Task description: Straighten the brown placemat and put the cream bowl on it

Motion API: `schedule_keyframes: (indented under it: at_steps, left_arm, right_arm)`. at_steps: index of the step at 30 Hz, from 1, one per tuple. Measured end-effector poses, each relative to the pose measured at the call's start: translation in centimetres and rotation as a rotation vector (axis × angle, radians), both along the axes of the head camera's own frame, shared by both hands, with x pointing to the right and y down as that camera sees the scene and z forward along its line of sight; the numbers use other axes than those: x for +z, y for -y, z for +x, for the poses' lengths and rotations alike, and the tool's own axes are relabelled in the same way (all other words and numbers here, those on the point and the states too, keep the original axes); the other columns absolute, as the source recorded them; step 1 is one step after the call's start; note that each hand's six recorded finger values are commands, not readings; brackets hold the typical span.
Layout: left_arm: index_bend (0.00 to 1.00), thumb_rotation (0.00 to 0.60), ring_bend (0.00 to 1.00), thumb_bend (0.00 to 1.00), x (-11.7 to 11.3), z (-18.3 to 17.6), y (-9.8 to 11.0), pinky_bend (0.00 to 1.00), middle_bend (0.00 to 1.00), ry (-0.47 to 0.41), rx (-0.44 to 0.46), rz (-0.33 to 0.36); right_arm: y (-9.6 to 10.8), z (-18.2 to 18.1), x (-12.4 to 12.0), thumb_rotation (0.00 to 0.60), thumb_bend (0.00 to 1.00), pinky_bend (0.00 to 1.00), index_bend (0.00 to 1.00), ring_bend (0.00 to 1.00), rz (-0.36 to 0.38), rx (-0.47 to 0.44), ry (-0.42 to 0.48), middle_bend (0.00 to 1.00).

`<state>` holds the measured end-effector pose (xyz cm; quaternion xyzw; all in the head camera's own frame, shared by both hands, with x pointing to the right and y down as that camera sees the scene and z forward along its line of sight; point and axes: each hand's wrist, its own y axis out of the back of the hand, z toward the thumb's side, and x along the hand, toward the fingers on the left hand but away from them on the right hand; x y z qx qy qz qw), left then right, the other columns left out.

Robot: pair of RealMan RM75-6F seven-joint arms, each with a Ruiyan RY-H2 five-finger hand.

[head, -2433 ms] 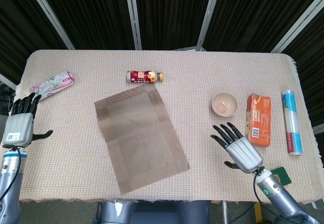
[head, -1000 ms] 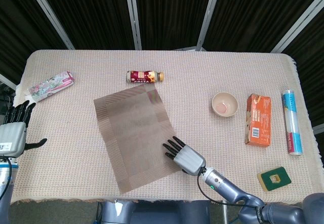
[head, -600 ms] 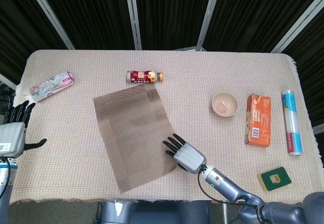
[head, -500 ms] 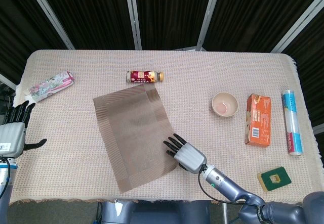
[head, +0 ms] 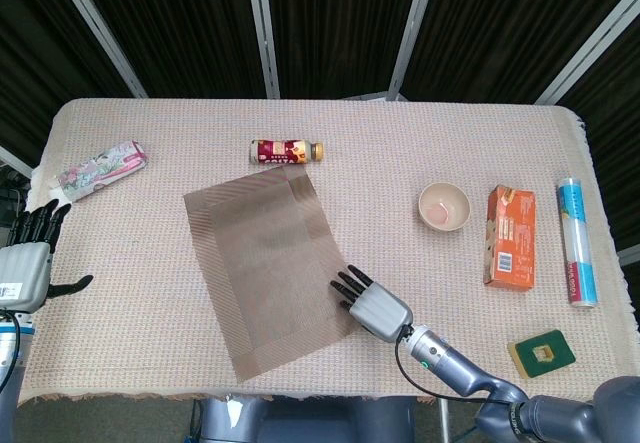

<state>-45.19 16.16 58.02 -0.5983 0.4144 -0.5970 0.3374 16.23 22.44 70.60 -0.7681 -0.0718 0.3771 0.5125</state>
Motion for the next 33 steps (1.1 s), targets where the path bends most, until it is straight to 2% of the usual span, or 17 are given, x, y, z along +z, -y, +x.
schedule_keyframes:
  at_steps: [4,7,16,21,23,27,30,33]
  left_arm:
    - [0.0,0.6,0.0,0.0,0.1,0.0,0.0,0.0,0.0,0.0,0.001,-0.004]
    - [0.0,0.6,0.0,0.0,0.1,0.0,0.0,0.0,0.0,0.001,0.002,-0.004]
    - [0.0,0.6,0.0,0.0,0.0,0.0,-0.2,0.0,0.0,-0.004,-0.002,-0.005]
    - [0.0,0.6,0.0,0.0,-0.1,0.0,-0.3,0.0,0.0,-0.01,0.001,-0.01]
    - [0.0,0.6,0.0,0.0,-0.1,0.0,-0.4,0.0,0.0,-0.013,0.002,-0.013]
    - [0.0,0.6,0.0,0.0,-0.3,0.2,-0.6,0.0,0.0,-0.024,0.007,-0.013]
    - [0.0,0.6,0.0,0.0,-0.4,0.4,-0.7,0.0,0.0,-0.032,0.009,-0.014]
    - [0.0,0.6,0.0,0.0,-0.5,0.3,-0.8,0.0,0.0,-0.031,0.009,-0.014]
  right_arm:
    - [0.1,0.0,-0.2,0.6,0.41,0.0,0.59,0.0,-0.006,0.015,0.024,0.12]
    - [0.1,0.0,-0.3,0.6,0.42,0.0,0.62,0.0,-0.011,0.024,0.045,0.13]
    - [-0.8,0.4,-1.2,0.6,0.43,0.01,0.65,0.0,-0.015,-0.002,0.101,0.14]
    - [-1.9,2.5,-2.6,0.6,0.43,0.05,0.65,0.0,0.0,-0.08,0.096,0.14]
    - [-2.4,3.9,-3.3,0.6,0.43,0.06,0.65,0.0,0.022,-0.134,0.075,0.15]
    - [-2.2,7.8,-5.2,0.6,0.43,0.07,0.66,0.0,0.112,-0.239,0.009,0.16]
    - [-0.9,11.7,-6.8,0.6,0.43,0.07,0.66,0.0,0.228,-0.336,-0.084,0.16]
    - [0.6,14.0,-7.3,0.6,0.43,0.07,0.66,0.0,0.312,-0.407,-0.167,0.16]
